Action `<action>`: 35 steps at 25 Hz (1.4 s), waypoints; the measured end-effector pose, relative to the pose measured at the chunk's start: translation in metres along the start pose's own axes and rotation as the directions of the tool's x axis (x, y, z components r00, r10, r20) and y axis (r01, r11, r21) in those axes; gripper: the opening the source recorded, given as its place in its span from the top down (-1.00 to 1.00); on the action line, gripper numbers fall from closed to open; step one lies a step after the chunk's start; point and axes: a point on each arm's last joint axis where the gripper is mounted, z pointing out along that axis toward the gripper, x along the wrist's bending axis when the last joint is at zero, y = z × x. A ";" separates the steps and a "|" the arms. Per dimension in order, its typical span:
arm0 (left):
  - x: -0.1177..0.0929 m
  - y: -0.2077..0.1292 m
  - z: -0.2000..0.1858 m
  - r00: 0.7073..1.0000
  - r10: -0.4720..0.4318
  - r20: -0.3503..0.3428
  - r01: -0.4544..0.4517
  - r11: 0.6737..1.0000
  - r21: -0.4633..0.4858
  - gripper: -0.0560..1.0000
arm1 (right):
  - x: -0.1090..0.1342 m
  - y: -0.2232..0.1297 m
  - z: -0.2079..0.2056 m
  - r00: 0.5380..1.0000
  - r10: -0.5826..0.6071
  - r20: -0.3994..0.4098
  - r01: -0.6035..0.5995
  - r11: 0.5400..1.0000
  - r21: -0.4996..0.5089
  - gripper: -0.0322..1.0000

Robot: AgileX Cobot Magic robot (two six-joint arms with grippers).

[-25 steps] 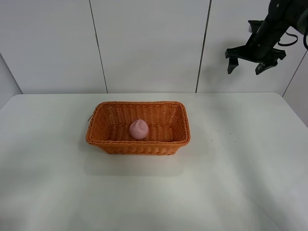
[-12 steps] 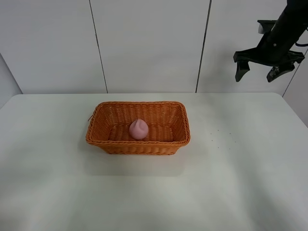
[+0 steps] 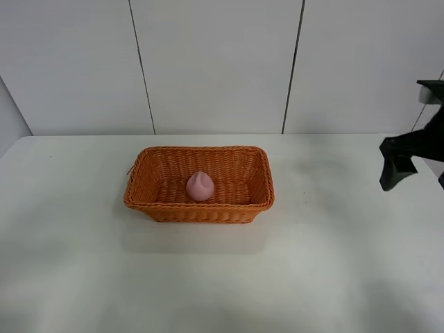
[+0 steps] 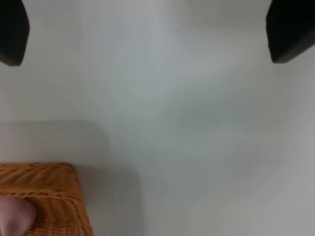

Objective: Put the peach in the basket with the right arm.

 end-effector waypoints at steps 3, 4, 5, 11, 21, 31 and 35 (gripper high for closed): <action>0.000 0.000 0.000 1.000 0.000 0.000 0.000 1.000 0.000 -0.98 | 0.000 -0.046 -0.008 1.000 0.000 0.000 0.000 1.000 -0.028 -0.30; 0.000 0.000 0.000 1.000 0.000 0.000 0.000 1.000 0.000 -0.98 | 0.000 -0.061 -0.007 1.000 0.000 0.000 0.000 1.000 -0.031 -0.30; 0.000 0.000 0.000 1.000 0.000 0.000 0.000 1.000 0.000 -0.98 | 0.000 -0.076 -0.009 1.000 -0.008 0.000 0.008 0.999 -0.049 -0.30; 0.000 0.000 0.000 1.000 0.000 0.000 0.000 1.000 0.000 -0.98 | -0.001 -0.152 -0.016 1.000 -0.012 0.002 0.013 0.949 -0.314 -0.30; 0.000 0.000 0.000 1.000 0.000 0.000 0.000 1.000 0.000 -0.98 | 0.001 -0.225 -0.021 1.000 -0.013 -0.019 -0.004 0.714 -0.700 -0.30; 0.000 0.000 0.000 1.000 0.000 0.000 0.000 1.000 0.000 -0.98 | 0.001 -0.250 -0.027 1.000 -0.021 -0.017 -0.002 0.578 -0.816 -0.29; 0.000 0.000 0.000 1.000 -0.001 0.001 0.001 1.000 0.000 -0.98 | 0.001 -0.250 -0.027 1.000 -0.021 -0.017 -0.002 0.578 -0.816 -0.29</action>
